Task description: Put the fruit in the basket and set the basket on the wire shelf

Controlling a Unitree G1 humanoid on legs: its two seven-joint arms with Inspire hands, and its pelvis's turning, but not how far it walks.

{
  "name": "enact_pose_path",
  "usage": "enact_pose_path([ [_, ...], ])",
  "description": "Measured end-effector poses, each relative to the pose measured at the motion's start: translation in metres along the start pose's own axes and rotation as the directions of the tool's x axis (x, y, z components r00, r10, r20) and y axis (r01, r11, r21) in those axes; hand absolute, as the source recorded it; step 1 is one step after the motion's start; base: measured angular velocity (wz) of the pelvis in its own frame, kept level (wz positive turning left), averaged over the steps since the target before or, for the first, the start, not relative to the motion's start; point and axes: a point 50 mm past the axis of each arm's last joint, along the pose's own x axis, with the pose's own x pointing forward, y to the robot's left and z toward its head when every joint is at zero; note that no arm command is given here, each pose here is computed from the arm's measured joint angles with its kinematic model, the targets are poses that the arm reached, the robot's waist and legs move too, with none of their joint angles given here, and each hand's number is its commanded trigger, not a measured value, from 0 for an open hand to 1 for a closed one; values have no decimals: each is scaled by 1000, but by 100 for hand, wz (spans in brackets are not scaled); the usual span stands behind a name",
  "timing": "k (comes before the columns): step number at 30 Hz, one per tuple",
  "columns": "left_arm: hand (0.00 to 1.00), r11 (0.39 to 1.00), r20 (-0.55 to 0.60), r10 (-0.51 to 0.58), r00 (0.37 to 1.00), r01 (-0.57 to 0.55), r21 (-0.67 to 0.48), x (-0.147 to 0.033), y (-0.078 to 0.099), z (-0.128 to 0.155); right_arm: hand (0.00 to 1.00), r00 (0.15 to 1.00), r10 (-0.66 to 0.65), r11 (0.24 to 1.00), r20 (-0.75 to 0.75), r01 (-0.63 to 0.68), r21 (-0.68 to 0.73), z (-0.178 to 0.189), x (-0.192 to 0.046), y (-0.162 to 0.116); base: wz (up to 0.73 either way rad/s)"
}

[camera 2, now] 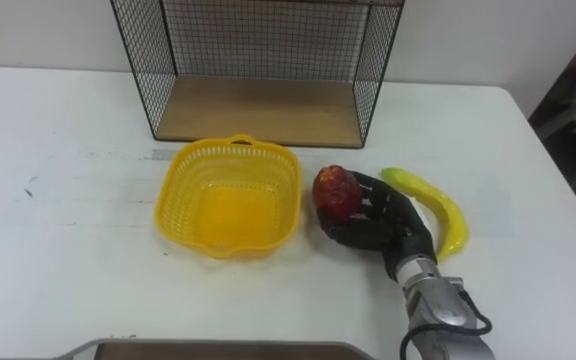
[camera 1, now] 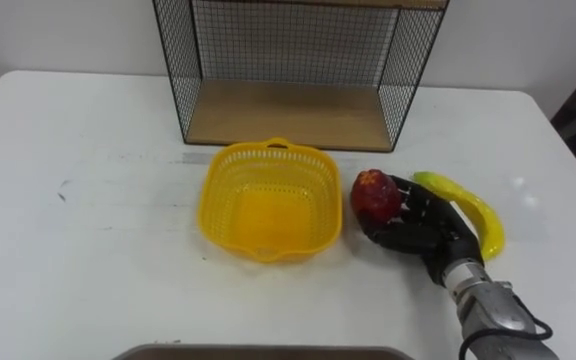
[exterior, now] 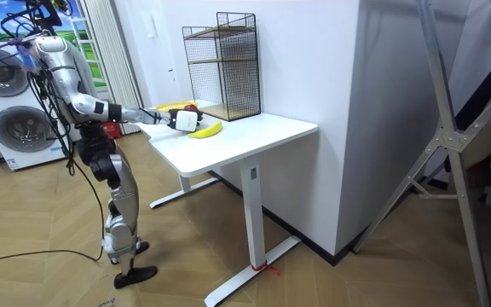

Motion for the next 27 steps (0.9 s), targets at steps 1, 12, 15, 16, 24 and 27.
enact_pose_path([
  [1, 0, 1000, -1, -1, 1000, 1, 1, 0, 0, 0, 100, 1000, 11, 1000, 18, -10, -25, 4, 0, 2, -8],
  [12, 0, 1000, 14, 5, 1000, -5, -2, 3, 5, 9, 100, 955, 142, 971, 261, -84, -222, 65, -5, 28, -1],
  [15, 0, 1000, 14, 7, 1000, -7, 3, 3, 5, 9, 100, 937, 181, 960, 298, -102, -262, 75, -7, 34, -1],
  [16, 0, 1000, 16, 7, 1000, -7, 5, 3, 5, 10, 100, 932, 196, 954, 306, -109, -280, 77, -8, 37, -4],
  [24, 0, 1000, 19, 1, 1000, -1, 13, 3, 4, 11, 100, 885, 322, 897, 336, -173, -407, 90, -16, 58, 0],
  [27, 0, 1000, 20, 1, 1000, -1, 15, 3, 4, 11, 100, 877, 342, 888, 339, -183, -423, 93, -17, 60, 1],
])
